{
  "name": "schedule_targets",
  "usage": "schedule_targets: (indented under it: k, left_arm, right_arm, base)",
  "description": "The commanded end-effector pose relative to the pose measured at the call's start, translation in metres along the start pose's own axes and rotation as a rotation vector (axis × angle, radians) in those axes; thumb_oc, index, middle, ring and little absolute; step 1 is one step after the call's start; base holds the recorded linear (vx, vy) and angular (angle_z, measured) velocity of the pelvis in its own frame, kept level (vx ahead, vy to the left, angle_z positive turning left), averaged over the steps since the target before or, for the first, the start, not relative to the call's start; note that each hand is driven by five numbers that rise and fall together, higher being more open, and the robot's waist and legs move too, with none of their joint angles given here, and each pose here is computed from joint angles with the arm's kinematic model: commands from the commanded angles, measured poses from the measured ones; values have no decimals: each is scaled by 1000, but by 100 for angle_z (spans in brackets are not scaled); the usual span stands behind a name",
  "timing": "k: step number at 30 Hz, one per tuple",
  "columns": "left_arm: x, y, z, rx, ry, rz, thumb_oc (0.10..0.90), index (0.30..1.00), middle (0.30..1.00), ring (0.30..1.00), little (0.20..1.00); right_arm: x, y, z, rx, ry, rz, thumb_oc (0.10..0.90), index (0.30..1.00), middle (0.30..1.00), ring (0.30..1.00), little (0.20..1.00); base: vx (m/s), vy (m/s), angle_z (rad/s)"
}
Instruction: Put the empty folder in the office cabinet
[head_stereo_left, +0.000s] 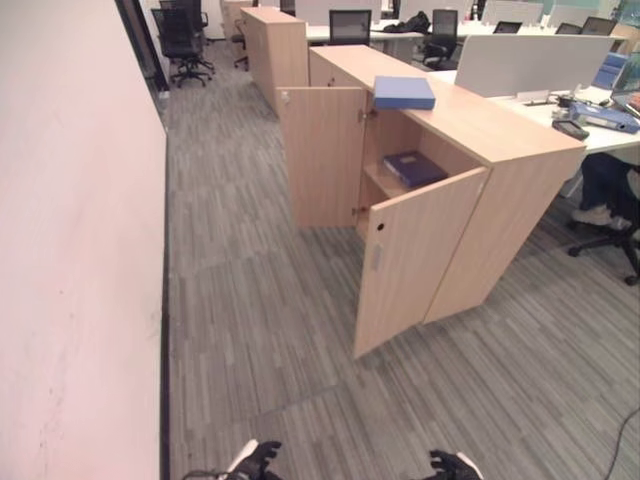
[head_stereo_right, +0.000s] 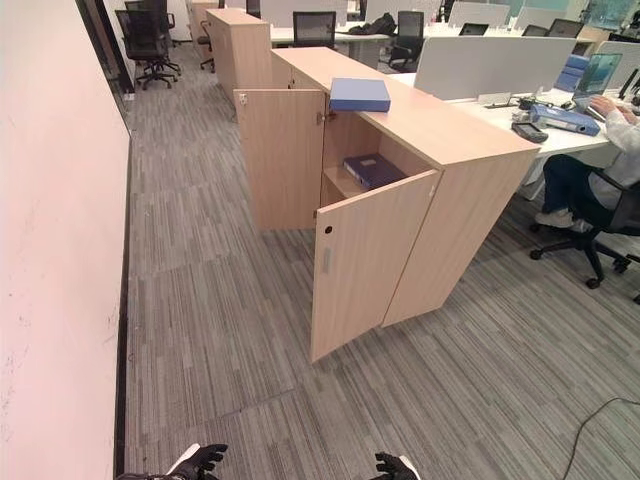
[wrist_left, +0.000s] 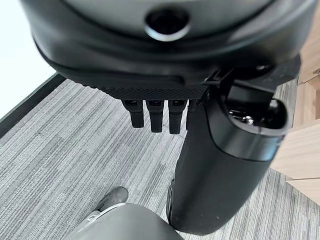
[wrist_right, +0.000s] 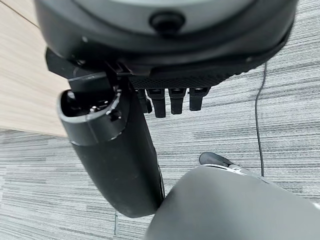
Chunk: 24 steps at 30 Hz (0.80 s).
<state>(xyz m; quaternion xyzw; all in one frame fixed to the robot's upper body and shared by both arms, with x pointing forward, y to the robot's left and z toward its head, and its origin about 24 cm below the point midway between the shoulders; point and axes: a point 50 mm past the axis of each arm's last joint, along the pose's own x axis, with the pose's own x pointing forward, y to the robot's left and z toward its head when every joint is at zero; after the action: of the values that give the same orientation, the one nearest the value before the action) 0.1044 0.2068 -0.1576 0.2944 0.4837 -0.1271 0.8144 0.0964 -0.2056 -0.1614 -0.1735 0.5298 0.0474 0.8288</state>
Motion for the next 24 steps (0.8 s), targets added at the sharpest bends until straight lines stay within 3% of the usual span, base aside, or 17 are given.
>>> schedule_targets:
  k: [1,15,24]
  left_arm:
    - [6,-5,17,-24,-30,-22,800,900,900,900,900]
    - [6,9,13,-82,-13,22,800,900,900,900,900]
    - [10,27,32,-99,-77,64,800,900,900,900,900]
  right_arm:
    - [3,0,10,-61,-17,10,800,900,900,900,900]
    - [4,-4,10,-42,-11,2,800,900,900,900,900]
    - [5,-24,22,-1,-48,-63,800,900,900,900,900]
  base:
    - [0,0,0]
    - [1,-54,6]
    - [-77,-107,16]
